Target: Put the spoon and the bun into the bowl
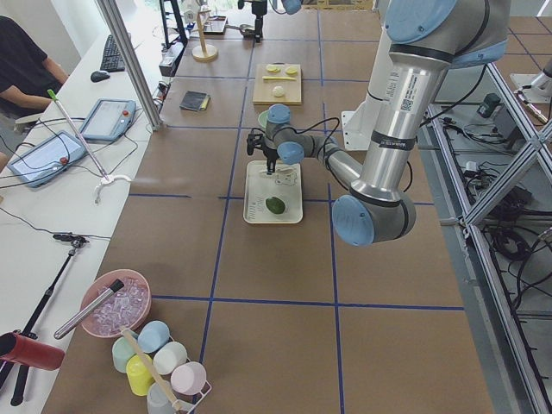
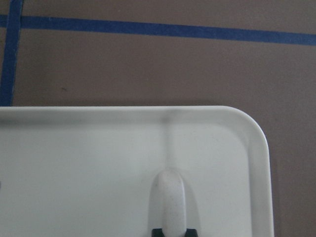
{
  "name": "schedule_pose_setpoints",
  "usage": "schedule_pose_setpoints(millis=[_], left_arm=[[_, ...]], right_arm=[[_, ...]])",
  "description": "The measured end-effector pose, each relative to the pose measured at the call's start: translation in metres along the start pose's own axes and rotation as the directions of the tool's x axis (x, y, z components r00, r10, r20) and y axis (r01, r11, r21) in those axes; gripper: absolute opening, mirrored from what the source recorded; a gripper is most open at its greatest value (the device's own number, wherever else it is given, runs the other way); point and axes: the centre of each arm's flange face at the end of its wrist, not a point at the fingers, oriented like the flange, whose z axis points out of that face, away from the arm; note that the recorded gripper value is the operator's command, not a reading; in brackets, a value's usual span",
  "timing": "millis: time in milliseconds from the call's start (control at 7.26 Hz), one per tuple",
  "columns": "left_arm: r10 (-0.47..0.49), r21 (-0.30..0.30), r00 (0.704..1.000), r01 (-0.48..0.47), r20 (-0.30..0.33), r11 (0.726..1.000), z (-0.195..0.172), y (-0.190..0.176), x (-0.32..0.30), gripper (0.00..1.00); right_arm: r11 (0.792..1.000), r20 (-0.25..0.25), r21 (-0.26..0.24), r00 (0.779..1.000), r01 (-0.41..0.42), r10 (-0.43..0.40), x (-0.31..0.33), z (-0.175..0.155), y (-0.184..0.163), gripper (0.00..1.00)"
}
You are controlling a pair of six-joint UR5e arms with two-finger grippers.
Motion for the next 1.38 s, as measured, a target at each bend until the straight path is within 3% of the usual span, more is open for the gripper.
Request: schedule_pose_setpoints(millis=[413, 826, 1101, 1377], left_arm=[[-0.01, 0.025, 1.0, 0.01, 0.02, 1.0, -0.053, -0.022, 0.027, 0.0], [-0.085, 0.071, 0.99, 0.094, -0.109, 0.993, -0.095, -0.043, 0.097, 0.0], [-0.184, 0.075, 0.959, 0.205, -0.215, 0.976, -0.102, -0.052, 0.129, 0.0], [-0.247, 0.09, 0.932, 0.279, -0.264, 0.956, -0.096, -0.054, 0.161, 0.0]], right_arm=[[1.0, -0.011, -0.004, 1.0, 0.015, -0.015, -0.042, 0.022, 0.007, 1.0], [0.999, -0.054, 0.019, 0.998, 0.029, -0.028, -0.125, 0.078, 0.041, 1.0], [0.998, -0.099, 0.031, 0.993, 0.06, -0.057, -0.161, 0.122, 0.076, 0.98], [0.996, -0.151, 0.024, 0.985, 0.092, -0.087, -0.167, 0.158, 0.101, 0.98]])
